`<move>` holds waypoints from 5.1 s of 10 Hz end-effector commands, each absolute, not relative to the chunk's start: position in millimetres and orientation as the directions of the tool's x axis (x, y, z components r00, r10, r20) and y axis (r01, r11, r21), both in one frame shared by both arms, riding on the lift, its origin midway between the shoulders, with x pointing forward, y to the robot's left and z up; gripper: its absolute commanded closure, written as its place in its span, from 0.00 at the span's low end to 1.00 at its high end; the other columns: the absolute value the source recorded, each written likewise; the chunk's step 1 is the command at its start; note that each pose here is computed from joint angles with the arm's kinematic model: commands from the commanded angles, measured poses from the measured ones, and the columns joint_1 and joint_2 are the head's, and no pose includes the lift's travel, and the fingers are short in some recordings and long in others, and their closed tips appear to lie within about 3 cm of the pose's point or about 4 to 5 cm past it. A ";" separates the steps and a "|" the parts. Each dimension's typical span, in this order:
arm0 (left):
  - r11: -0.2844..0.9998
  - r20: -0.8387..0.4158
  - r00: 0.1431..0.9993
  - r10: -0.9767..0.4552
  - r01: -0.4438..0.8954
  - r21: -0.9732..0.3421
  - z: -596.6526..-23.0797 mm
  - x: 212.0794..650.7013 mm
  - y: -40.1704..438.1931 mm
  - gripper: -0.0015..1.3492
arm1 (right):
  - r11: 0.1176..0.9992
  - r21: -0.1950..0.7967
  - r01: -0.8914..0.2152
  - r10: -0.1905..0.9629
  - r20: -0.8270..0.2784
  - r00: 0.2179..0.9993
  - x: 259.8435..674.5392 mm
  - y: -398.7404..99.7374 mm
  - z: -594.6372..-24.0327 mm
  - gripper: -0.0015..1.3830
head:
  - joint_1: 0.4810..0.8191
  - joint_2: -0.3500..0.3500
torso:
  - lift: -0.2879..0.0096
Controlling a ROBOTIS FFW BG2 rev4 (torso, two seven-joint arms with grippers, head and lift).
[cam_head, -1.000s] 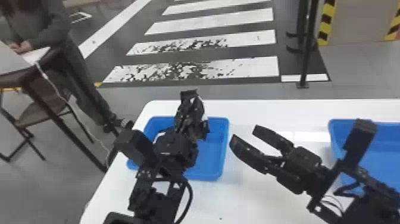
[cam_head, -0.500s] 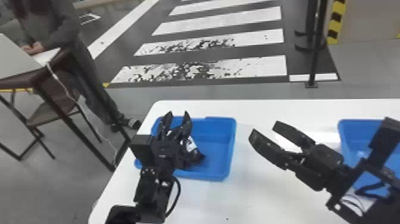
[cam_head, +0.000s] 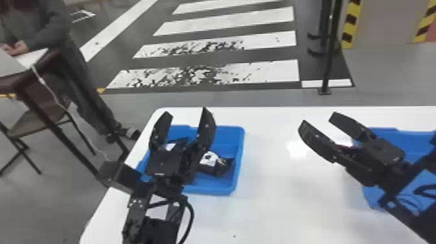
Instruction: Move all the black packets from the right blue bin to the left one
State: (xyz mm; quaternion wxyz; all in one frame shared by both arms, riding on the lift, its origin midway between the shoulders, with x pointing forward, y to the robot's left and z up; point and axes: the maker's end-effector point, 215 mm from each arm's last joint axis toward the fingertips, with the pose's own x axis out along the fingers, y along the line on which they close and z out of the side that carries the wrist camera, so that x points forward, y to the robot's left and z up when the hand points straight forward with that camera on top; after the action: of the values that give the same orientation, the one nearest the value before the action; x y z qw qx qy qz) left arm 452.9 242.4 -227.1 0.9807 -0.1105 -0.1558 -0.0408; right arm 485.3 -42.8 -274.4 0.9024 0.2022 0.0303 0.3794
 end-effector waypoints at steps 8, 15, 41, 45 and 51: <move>0.929 0.341 0.935 -0.096 0.207 -0.306 -202.4 412.3 192.3 0.11 | 0.991 0.046 -0.125 0.127 -0.601 0.789 522.2 -294.5 -390.4 0.08 | 0.63 0.37 | 0.50; 0.930 0.342 0.935 -0.095 0.206 -0.304 -202.3 411.4 193.0 0.11 | 1.000 -0.008 -0.028 0.009 -0.810 0.586 486.0 -336.2 -430.6 0.09 | 0.63 0.26 | 0.50; 0.925 0.356 0.930 -0.089 0.210 -0.317 -202.0 410.7 192.7 0.11 | 0.999 0.029 0.031 -0.010 -0.554 0.833 533.0 -357.8 -389.8 0.80 | 0.63 0.18 | 0.50; 0.910 0.376 0.923 -0.087 0.227 -0.346 -195.3 410.0 189.0 0.11 | 0.900 0.125 -0.418 0.431 -0.107 0.896 562.5 -198.1 -274.2 0.80 | 0.61 0.32 | 0.50; 0.891 0.360 0.923 -0.132 0.270 -0.366 -197.2 413.4 167.7 0.11 | 0.588 0.270 -0.762 0.790 0.011 0.614 478.1 4.4 -255.2 0.80 | 0.56 0.73 | 0.50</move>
State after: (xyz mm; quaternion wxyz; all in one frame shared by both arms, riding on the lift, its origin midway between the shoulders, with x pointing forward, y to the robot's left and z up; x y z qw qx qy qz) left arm 413.0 169.0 -197.5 0.9582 -0.2090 -0.1658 -0.1032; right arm 485.8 -10.1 -254.1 0.8975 0.1201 0.0519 0.4211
